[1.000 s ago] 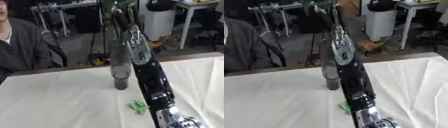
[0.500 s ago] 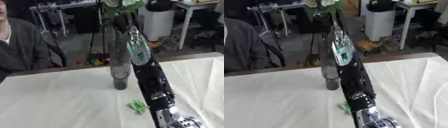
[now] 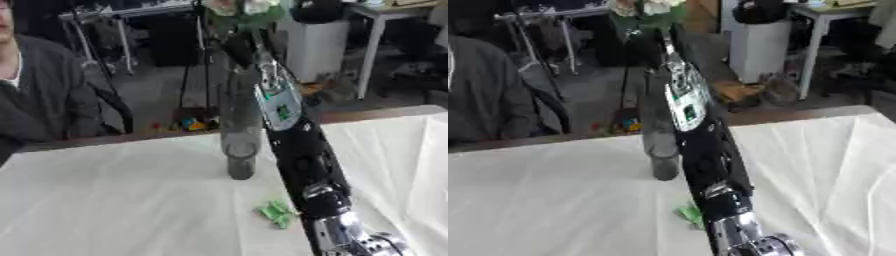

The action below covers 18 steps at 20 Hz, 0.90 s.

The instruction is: Arrange flowers into the vase.

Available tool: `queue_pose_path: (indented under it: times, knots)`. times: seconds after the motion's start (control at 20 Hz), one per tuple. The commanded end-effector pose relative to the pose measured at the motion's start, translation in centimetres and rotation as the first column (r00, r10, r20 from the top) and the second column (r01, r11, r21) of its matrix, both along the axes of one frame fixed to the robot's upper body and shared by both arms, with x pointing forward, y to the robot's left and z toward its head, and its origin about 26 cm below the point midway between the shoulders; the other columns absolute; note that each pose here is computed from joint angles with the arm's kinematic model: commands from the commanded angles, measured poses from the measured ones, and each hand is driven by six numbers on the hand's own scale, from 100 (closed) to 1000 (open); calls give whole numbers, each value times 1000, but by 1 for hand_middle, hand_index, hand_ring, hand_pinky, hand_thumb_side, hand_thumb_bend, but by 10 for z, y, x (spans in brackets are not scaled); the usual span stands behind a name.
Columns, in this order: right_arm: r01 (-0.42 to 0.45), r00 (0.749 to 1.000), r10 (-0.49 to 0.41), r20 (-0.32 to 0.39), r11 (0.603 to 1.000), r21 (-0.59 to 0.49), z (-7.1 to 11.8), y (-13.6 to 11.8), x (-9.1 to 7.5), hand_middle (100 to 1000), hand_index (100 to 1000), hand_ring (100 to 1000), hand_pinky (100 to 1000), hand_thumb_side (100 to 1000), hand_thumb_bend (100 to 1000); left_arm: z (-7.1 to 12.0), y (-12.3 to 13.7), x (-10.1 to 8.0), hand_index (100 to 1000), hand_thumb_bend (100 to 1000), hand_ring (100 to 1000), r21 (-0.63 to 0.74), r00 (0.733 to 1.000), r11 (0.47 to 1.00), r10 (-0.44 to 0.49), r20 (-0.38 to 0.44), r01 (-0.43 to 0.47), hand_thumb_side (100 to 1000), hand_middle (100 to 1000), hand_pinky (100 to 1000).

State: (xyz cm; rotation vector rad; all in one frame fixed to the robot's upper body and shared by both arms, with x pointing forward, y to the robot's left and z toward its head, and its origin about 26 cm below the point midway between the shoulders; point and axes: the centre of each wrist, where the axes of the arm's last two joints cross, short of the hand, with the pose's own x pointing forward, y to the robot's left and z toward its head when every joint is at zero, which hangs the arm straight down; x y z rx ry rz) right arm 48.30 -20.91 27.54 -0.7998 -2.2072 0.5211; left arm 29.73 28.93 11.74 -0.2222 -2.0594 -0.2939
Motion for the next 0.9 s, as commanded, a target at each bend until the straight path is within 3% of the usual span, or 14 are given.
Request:
queue_pose_path:
  times: [0.05,0.35,0.6,0.9]
  knots:
    - [19,999,-18,37,999,-46,23,-5,-1,528,314,555,521,723,100,8,2,1,765,613,714,17,1000,1000,2,25,-2,939,624,761]
    - [13,1000,-14,-5,995,-99,29,-7,1,516,294,553,524,764,100,7,4,1,764,615,713,23,1000,1000,8,21,-8,940,624,761]
    - [-40,993,23,-112,988,-152,30,-9,4,523,289,560,539,819,100,6,6,1,764,616,713,29,1000,999,13,16,-13,940,623,761]
    - [-84,982,62,-179,989,-118,30,-11,3,536,293,561,536,856,100,5,7,1,764,617,712,31,1000,999,18,12,-18,940,623,761]
